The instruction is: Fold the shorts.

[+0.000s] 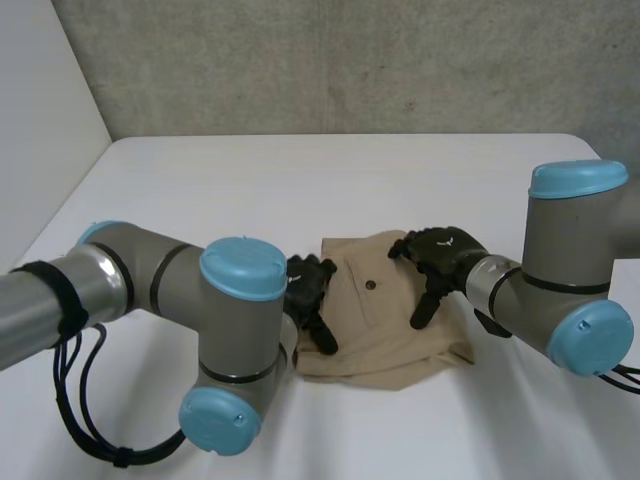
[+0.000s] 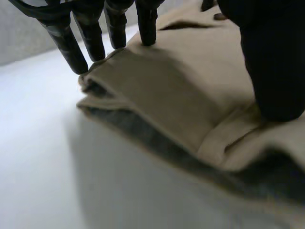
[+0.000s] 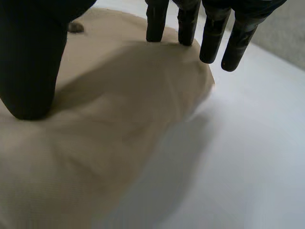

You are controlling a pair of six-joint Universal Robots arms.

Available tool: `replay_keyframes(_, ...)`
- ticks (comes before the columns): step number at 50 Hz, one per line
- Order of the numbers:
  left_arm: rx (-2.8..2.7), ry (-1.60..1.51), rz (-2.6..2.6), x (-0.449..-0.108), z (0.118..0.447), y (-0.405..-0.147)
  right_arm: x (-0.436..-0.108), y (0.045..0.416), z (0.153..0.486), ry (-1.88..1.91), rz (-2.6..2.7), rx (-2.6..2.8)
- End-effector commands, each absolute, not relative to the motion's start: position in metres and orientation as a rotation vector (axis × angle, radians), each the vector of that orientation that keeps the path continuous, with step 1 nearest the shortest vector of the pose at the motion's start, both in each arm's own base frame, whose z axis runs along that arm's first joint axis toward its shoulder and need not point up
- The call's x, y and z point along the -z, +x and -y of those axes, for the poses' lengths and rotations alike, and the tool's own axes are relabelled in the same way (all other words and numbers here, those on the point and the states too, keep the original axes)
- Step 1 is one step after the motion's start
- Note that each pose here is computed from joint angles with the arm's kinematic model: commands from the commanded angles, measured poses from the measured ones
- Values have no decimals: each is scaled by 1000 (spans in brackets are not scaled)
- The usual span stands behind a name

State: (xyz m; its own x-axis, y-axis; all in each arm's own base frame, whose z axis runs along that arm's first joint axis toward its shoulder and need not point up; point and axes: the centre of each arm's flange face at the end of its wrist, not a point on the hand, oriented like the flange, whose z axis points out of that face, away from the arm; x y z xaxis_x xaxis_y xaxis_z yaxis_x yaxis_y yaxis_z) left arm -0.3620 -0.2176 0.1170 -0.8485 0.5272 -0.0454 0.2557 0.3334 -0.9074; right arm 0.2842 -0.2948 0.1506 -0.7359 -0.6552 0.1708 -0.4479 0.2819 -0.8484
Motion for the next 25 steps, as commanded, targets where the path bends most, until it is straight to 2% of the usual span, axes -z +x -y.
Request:
replay_keyframes(1,-1539,-707,2320,-135,215,-359,-164,277,298,-1080,-2419,1485)
replay_keyframes(8,-1685,-629,2162,-213,212,-353,-232,280,299,-972,-2247,1747)
replay_keyframes(9,-1705,-617,2140,-223,211,-351,-251,279,298,-912,-2201,1812)
replay_keyframes(11,-1776,-570,2069,-255,209,-343,-270,278,295,-835,-2148,1875)
replay_keyframes(13,-1801,-550,2049,-266,210,-339,-296,274,291,-704,-2062,1970)
replay_keyframes(14,-1891,-468,1989,-299,216,-321,-305,272,289,-653,-2035,2004)
replay_keyframes(16,-1956,-406,1964,-318,224,-305,-323,266,287,-550,-1983,2082)
replay_keyframes(17,-2011,-349,1952,-334,230,-289,-335,259,284,-458,-1954,2144)
replay_keyframes(18,-2012,-348,1952,-334,230,-289,-335,259,284,-457,-1953,2145)
replay_keyframes(20,-2067,-291,1948,-353,236,-268,-350,245,280,-346,-1944,2243)
replay_keyframes(25,-2054,-308,1953,-372,246,-237,-354,238,276,-370,-2010,2262)
